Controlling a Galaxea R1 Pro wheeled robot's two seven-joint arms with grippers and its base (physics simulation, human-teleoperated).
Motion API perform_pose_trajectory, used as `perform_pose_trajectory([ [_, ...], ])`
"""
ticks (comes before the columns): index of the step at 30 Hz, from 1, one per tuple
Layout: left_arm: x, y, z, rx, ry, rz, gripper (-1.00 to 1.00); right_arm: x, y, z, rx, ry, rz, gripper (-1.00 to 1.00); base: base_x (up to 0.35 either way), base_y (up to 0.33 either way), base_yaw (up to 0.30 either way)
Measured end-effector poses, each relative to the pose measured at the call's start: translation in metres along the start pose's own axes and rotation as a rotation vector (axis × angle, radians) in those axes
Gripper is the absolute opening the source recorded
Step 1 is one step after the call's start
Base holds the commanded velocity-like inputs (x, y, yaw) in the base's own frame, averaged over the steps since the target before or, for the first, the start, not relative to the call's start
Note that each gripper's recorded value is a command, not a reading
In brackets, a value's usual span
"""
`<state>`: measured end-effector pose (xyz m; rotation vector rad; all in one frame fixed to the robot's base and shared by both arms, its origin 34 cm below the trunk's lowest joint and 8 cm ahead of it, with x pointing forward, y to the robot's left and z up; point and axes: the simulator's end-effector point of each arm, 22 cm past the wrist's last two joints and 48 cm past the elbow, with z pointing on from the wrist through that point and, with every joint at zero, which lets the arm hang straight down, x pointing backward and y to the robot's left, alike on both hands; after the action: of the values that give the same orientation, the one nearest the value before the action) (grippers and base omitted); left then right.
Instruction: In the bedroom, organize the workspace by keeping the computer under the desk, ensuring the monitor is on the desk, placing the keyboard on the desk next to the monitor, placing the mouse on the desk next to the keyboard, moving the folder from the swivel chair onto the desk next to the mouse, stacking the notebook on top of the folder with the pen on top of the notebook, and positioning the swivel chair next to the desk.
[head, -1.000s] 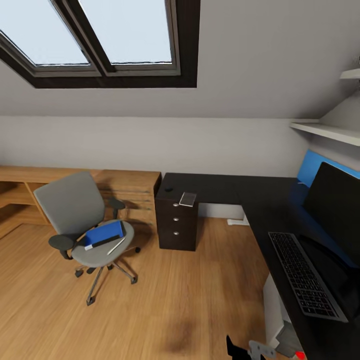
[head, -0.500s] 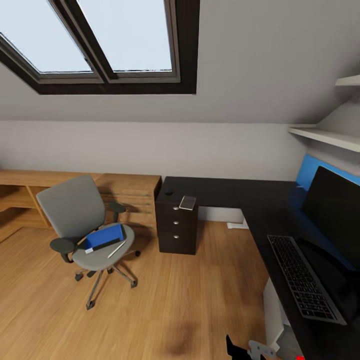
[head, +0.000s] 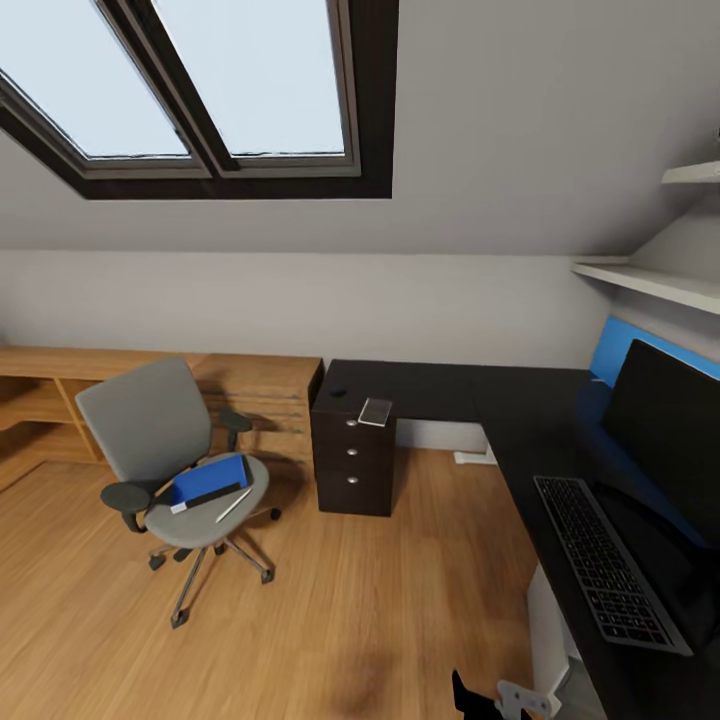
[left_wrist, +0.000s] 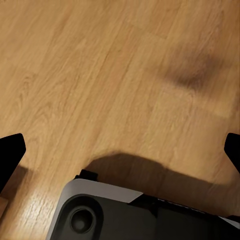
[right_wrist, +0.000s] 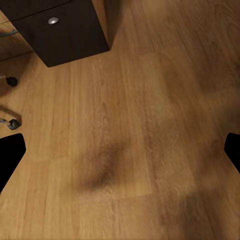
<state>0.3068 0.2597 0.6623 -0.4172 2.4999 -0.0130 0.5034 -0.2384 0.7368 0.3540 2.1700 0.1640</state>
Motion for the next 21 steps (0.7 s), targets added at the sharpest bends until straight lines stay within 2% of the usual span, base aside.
perform_pose_trajectory([
  [14, -0.005, -0.003, 0.000, 0.009, -0.016, 0.003, 1.00, -0.010, 0.004, 0.000, -0.008, -0.020, 0.000, 1.00, 0.003, 0.000, 0.000],
  [21, -0.009, -0.003, 0.000, 0.010, -0.026, 0.002, 1.00, -0.015, 0.004, -0.001, -0.009, -0.031, 0.000, 1.00, 0.200, 0.000, 0.000],
])
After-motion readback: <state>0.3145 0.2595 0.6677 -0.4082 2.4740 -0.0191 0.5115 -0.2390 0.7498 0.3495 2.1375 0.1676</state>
